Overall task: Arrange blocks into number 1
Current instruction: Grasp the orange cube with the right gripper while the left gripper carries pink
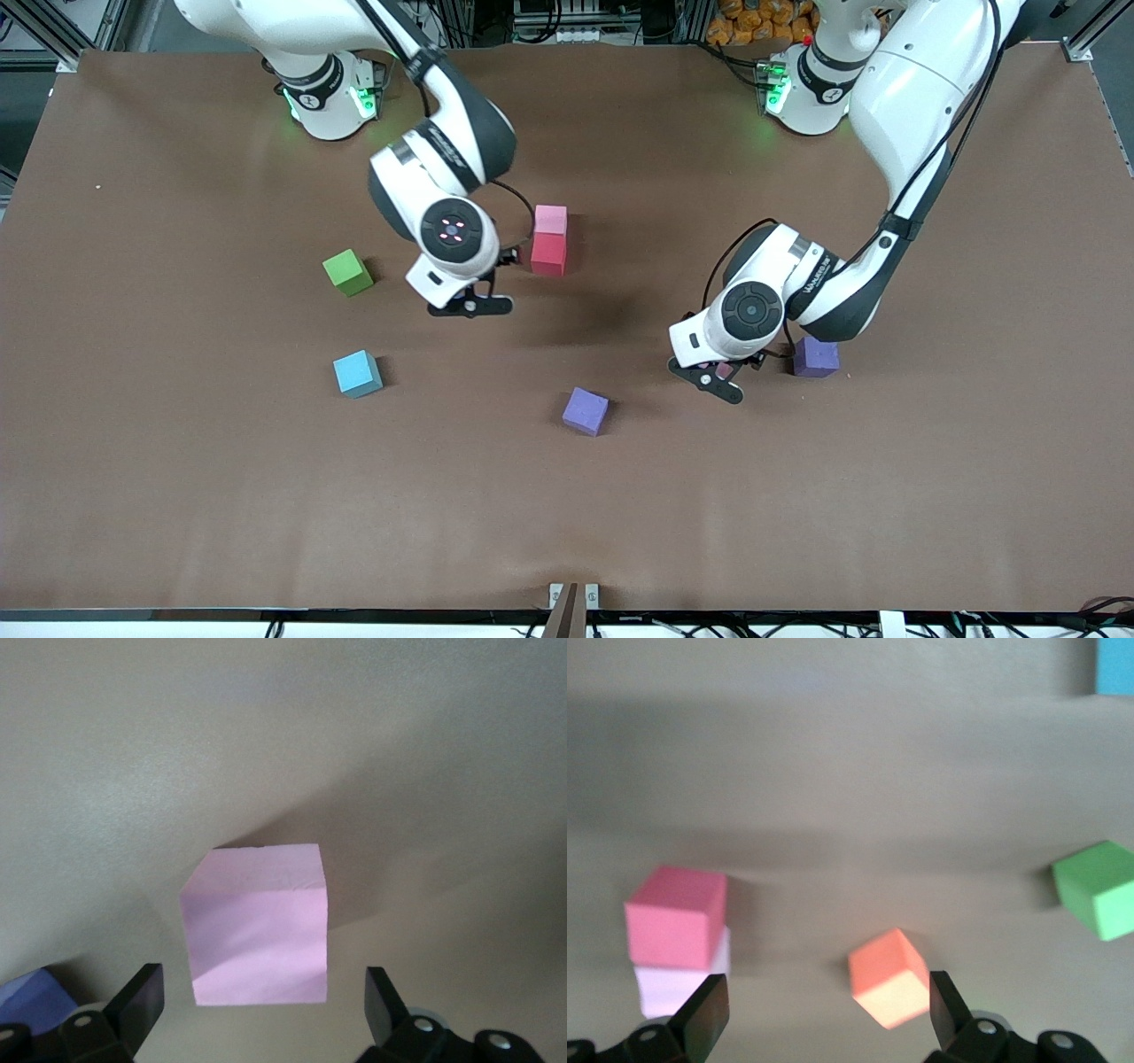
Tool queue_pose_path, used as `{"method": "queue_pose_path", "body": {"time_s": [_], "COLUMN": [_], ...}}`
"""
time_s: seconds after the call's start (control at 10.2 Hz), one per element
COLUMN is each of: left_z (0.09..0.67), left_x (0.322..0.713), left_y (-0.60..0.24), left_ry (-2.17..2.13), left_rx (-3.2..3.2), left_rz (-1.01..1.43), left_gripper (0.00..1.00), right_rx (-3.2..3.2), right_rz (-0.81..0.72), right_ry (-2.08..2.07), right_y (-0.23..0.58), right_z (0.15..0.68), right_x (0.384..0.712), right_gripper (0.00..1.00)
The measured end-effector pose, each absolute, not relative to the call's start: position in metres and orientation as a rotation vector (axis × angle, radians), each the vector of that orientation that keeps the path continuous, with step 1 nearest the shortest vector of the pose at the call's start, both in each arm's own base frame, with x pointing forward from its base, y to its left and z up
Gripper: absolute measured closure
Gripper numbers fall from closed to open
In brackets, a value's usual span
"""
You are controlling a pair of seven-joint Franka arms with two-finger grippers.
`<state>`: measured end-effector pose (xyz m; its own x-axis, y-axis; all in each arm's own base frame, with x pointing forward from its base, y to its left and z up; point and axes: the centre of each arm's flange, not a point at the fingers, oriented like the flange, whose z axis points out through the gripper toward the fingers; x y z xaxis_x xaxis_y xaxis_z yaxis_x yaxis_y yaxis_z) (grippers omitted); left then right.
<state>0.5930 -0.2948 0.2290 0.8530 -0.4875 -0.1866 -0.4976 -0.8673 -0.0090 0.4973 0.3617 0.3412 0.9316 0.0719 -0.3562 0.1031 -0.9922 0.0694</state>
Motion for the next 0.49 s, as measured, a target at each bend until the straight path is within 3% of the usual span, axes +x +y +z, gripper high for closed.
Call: {"method": "queue_pose_path", "body": {"time_s": [0.29,0.49], "left_z": [0.221,0.218], "left_x": [0.598,0.602], "left_y": [-0.292,-0.287], "left_ry": [0.780,0.767], "left_rx": [-2.985,-2.992], "left_rz": [0.248,0.230], "left_gripper": [0.00,0.00], "right_rx": [2.967,2.955], "right_rz": [-0.611,-0.611], "right_ry": [0.340,0.479], "right_y": [0.324,0.317], "right_z": [0.341,0.297], "right_x": [0.448,0.416], "right_gripper": [0.00,0.00]}}
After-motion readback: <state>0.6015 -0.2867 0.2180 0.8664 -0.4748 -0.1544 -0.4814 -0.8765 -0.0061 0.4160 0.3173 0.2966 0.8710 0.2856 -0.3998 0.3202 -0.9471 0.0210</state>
